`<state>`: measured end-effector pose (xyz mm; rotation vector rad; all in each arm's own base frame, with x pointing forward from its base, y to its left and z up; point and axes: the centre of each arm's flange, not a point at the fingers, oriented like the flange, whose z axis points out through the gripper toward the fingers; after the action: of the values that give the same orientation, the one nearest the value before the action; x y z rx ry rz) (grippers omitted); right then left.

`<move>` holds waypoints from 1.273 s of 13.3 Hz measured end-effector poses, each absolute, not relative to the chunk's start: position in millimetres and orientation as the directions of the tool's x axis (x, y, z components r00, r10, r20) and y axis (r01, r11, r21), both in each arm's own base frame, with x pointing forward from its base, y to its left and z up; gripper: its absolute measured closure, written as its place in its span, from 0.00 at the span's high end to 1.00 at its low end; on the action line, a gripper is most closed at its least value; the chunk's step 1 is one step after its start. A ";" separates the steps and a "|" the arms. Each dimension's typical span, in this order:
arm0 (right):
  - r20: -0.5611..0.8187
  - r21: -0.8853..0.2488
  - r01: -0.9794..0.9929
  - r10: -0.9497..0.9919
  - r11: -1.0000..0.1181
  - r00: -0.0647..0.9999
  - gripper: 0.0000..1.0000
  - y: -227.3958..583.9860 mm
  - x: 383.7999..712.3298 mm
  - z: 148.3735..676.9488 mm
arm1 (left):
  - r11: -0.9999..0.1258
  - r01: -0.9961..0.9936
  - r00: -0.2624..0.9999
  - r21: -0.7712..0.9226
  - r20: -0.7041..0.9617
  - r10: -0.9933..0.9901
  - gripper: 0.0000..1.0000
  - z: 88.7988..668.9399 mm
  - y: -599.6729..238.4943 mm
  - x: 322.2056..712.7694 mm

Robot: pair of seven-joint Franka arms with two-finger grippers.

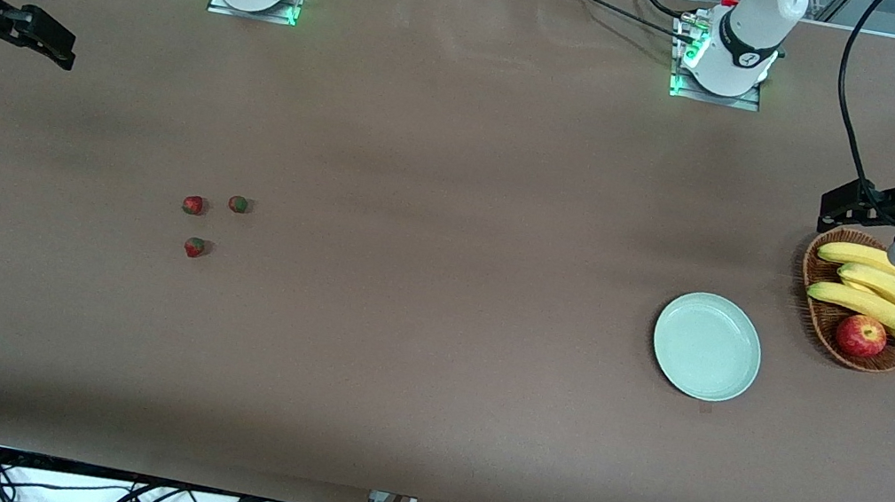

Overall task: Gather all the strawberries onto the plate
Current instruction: 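Reach the right gripper down toward the three strawberries, then grasp one strawberry with the right gripper and lift it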

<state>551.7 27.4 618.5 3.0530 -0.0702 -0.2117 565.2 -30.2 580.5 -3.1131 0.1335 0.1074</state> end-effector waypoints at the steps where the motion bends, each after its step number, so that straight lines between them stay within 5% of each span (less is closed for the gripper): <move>1: -0.132 0.079 -0.039 -0.049 -0.996 0.990 1.00 29.0 556.5 613.4 | -0.996 -0.086 0.994 -0.021 -0.070 -0.085 1.00 580.4 -30.2 565.2; 10: -0.212 0.037 0.060 0.051 -0.998 0.976 1.00 102.1 626.8 463.4 | -0.996 -0.087 0.994 -0.021 -0.072 -0.085 1.00 579.8 -30.4 565.1; 17: -0.263 -0.015 0.021 0.024 -1.000 0.965 1.00 109.2 642.1 300.9 | -0.996 -0.087 0.994 -0.021 -0.073 -0.085 1.00 579.4 -30.4 565.2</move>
<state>642.1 109.2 300.9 3.1257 0.0361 -0.4179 565.2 -30.4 579.4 -3.1129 0.1340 0.1123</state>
